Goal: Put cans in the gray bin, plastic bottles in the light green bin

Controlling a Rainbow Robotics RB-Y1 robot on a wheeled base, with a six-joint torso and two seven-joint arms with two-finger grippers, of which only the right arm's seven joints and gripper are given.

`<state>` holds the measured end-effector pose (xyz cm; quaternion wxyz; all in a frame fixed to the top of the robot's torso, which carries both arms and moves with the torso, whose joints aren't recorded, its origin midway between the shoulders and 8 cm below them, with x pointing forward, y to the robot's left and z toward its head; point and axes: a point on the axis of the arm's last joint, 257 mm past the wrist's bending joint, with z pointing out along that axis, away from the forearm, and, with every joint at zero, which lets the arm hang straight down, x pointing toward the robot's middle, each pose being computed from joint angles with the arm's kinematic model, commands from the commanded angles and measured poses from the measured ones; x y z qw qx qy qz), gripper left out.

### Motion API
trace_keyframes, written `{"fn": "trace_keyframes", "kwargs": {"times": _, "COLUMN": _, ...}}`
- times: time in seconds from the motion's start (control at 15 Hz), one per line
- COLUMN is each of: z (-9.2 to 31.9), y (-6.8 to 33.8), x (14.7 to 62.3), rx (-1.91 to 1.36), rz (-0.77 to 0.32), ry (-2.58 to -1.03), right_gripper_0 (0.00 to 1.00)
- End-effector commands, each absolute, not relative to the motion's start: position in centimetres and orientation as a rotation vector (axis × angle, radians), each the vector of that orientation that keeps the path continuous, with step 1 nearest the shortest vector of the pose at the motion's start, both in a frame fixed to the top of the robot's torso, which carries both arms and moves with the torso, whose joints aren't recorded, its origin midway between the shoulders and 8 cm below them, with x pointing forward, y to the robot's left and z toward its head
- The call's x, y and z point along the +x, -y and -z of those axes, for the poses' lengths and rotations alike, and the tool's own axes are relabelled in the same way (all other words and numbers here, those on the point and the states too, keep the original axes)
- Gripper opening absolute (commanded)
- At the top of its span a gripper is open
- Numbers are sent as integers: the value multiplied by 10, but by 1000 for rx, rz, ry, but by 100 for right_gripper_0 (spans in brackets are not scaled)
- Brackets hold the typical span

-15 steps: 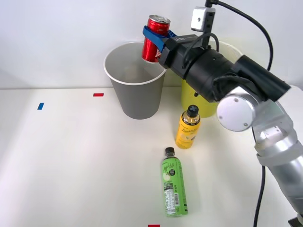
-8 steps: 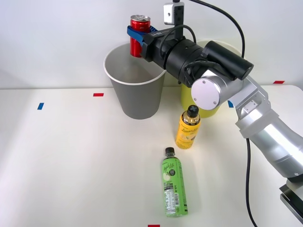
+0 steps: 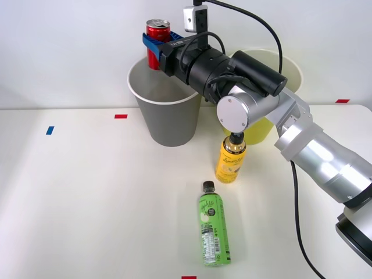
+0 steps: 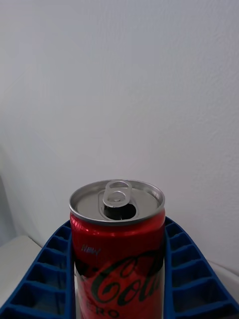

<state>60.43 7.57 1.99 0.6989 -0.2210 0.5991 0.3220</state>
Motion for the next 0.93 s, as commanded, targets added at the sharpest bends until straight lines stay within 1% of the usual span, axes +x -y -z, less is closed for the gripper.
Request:
{"fn": "trace_keyframes", "kwargs": {"times": 0.07, "z": -16, "y": -71, "x": 606, "rx": -504, "rz": -700, "ry": -1342, "right_gripper_0": 98}}
{"fn": "trace_keyframes", "kwargs": {"times": 0.13, "z": -15, "y": -69, "x": 607, "rx": -511, "rz": -688, "ry": -1341, "right_gripper_0": 100}}
{"fn": "trace_keyframes", "kwargs": {"times": 0.33, "z": -16, "y": -67, "x": 608, "rx": -515, "rz": -678, "ry": -1337, "right_gripper_0": 100}}
{"fn": "trace_keyframes", "kwargs": {"times": 0.53, "z": -28, "y": -49, "x": 606, "rx": -475, "rz": -689, "ry": -1331, "right_gripper_0": 100}}
{"fn": "trace_keyframes", "kwargs": {"times": 0.73, "z": -26, "y": -19, "x": 583, "rx": -545, "rz": -669, "ry": -1487, "right_gripper_0": 100}}
{"fn": "trace_keyframes", "kwargs": {"times": 0.8, "z": -28, "y": -5, "x": 573, "rx": -556, "rz": -660, "ry": -1516, "right_gripper_0": 100}}
{"fn": "trace_keyframes", "kwargs": {"times": 0.93, "z": -26, "y": 12, "x": 560, "rx": -540, "rz": -662, "ry": -1517, "right_gripper_0": 100}}
